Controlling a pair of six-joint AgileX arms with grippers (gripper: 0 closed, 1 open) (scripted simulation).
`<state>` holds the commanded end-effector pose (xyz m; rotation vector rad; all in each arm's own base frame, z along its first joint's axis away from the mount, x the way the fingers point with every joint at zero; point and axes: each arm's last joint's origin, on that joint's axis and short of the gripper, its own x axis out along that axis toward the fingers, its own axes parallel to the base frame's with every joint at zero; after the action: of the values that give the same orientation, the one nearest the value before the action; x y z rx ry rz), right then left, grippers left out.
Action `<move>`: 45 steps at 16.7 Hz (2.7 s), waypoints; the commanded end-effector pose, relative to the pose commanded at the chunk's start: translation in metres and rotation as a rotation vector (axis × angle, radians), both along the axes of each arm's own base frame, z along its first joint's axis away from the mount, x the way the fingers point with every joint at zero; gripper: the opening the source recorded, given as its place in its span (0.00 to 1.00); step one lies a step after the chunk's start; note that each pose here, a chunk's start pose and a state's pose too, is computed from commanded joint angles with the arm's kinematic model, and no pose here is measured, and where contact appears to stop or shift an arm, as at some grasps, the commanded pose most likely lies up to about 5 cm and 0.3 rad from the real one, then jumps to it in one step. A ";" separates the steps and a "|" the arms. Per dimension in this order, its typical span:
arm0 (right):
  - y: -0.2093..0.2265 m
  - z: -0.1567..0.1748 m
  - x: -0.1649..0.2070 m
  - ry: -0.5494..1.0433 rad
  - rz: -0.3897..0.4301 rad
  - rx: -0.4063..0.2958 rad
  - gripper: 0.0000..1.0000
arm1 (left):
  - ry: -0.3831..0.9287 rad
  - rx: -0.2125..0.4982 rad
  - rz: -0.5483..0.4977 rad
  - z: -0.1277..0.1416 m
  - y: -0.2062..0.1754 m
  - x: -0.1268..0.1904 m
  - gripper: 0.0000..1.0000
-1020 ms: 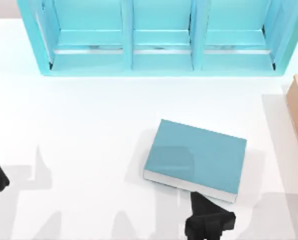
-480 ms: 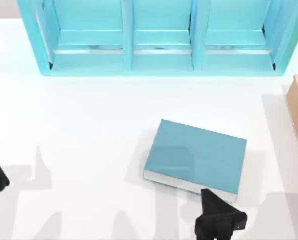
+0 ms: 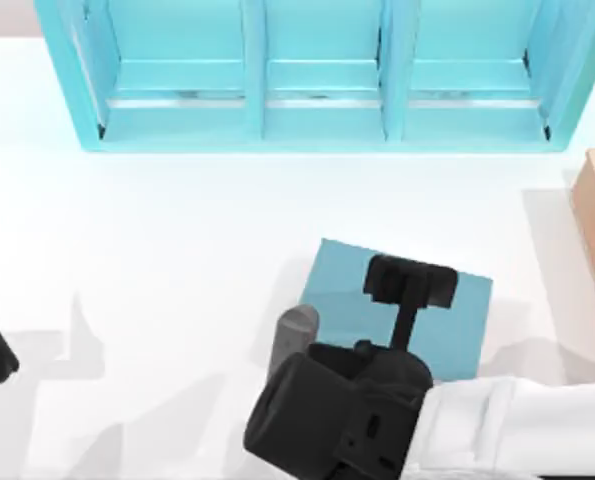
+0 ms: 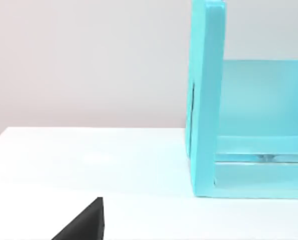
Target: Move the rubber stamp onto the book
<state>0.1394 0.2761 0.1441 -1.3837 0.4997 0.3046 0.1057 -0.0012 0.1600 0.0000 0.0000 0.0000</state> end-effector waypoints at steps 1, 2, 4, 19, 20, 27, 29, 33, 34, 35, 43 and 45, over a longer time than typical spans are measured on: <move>-0.004 0.007 0.029 0.054 -0.067 0.024 1.00 | 0.000 0.000 0.000 0.000 0.000 0.000 1.00; -0.014 0.014 0.061 0.110 -0.144 0.052 1.00 | 0.000 0.000 0.000 0.000 0.000 0.000 1.00; -0.053 0.029 0.125 0.225 -0.318 0.125 1.00 | 0.000 0.000 0.000 0.000 0.000 0.000 1.00; -0.373 0.088 0.197 0.793 -1.226 0.785 1.00 | 0.000 0.000 0.000 0.000 0.000 0.000 1.00; -0.373 0.088 0.197 0.793 -1.226 0.785 1.00 | 0.000 0.000 0.000 0.000 0.000 0.000 1.00; -0.373 0.070 0.199 0.793 -1.226 0.786 1.00 | 0.000 0.000 0.000 0.000 0.000 0.000 1.00; -0.373 0.050 0.201 0.793 -1.226 0.786 1.00 | 0.000 0.000 0.000 0.000 0.000 0.000 1.00; -0.373 0.009 0.200 0.794 -1.226 0.785 1.00 | 0.000 0.000 0.000 0.000 0.000 0.000 1.00; -0.373 0.001 0.199 0.794 -1.226 0.785 1.00 | 0.000 0.000 0.000 0.000 0.000 0.000 1.00; -0.373 -0.006 0.198 0.794 -1.226 0.785 1.00 | 0.000 0.000 0.000 0.000 0.000 0.000 1.00; -0.373 -0.012 0.197 0.793 -1.226 0.785 0.77 | 0.000 0.000 0.000 0.000 0.000 0.000 1.00; -0.373 -0.012 0.197 0.793 -1.226 0.785 0.62 | 0.000 0.000 0.000 0.000 0.000 0.000 1.00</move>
<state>0.3368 -0.0969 0.1321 0.0071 1.5663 -0.0088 0.1057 -0.0012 0.1600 0.0000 0.0000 0.0000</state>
